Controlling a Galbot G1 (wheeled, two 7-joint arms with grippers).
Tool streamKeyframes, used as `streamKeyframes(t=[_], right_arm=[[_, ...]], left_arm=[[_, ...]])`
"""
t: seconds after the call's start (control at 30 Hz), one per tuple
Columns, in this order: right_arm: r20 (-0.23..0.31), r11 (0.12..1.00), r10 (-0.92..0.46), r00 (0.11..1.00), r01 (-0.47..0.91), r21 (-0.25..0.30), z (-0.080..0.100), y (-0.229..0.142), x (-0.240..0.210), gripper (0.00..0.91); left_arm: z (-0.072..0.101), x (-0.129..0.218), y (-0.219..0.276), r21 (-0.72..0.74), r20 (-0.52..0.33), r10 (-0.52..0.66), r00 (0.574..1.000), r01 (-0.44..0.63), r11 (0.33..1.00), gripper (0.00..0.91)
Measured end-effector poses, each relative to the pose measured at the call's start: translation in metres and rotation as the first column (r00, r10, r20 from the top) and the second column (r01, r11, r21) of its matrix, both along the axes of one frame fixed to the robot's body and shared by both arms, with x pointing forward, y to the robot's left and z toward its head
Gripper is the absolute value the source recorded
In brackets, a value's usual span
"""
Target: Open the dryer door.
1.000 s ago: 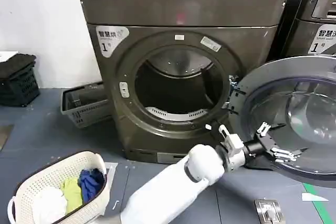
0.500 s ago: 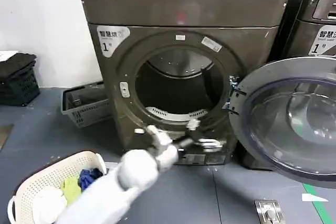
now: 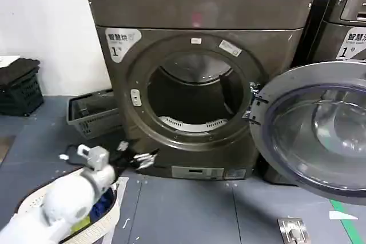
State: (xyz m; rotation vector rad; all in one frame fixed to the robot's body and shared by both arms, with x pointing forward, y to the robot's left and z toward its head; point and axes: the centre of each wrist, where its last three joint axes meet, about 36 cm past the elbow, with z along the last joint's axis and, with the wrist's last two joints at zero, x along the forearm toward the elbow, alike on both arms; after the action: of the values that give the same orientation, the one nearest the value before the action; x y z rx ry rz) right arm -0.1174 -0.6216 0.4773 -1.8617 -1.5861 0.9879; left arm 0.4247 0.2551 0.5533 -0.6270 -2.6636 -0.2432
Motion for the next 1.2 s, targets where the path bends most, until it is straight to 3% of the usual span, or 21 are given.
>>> streamKeyframes(t=[0.13,0.27,0.57,0.87,1.2], right_arm=[[0.012,0.999,0.051,0.999,-0.051,-0.001,-0.007,-0.005,-0.001,0.907],[0.067,0.996,0.086,0.994,-0.087,0.013,-0.012,-0.006,0.004,0.907],[0.174,0.988,0.153,0.973,-0.156,0.000,-0.008,-0.010,0.006,0.907],[0.182,0.982,0.188,0.965,-0.188,-0.019,-0.017,-0.013,0.005,0.907],[0.192,0.973,0.231,0.954,-0.225,-0.054,-0.025,-0.016,0.001,0.907]], left_arm=[[0.005,-0.004,0.016,0.054,-0.120,0.126,0.985,-0.121,0.991,0.907],[0.007,-0.006,0.030,0.056,-0.238,0.242,0.941,-0.236,0.970,0.907],[0.005,0.002,0.067,0.128,-0.478,0.430,0.766,-0.423,0.897,0.907],[-0.001,0.008,0.105,0.188,-0.653,0.496,0.572,-0.512,0.838,0.907],[-0.009,0.019,0.122,0.198,-0.748,0.501,0.435,-0.574,0.794,0.907]])
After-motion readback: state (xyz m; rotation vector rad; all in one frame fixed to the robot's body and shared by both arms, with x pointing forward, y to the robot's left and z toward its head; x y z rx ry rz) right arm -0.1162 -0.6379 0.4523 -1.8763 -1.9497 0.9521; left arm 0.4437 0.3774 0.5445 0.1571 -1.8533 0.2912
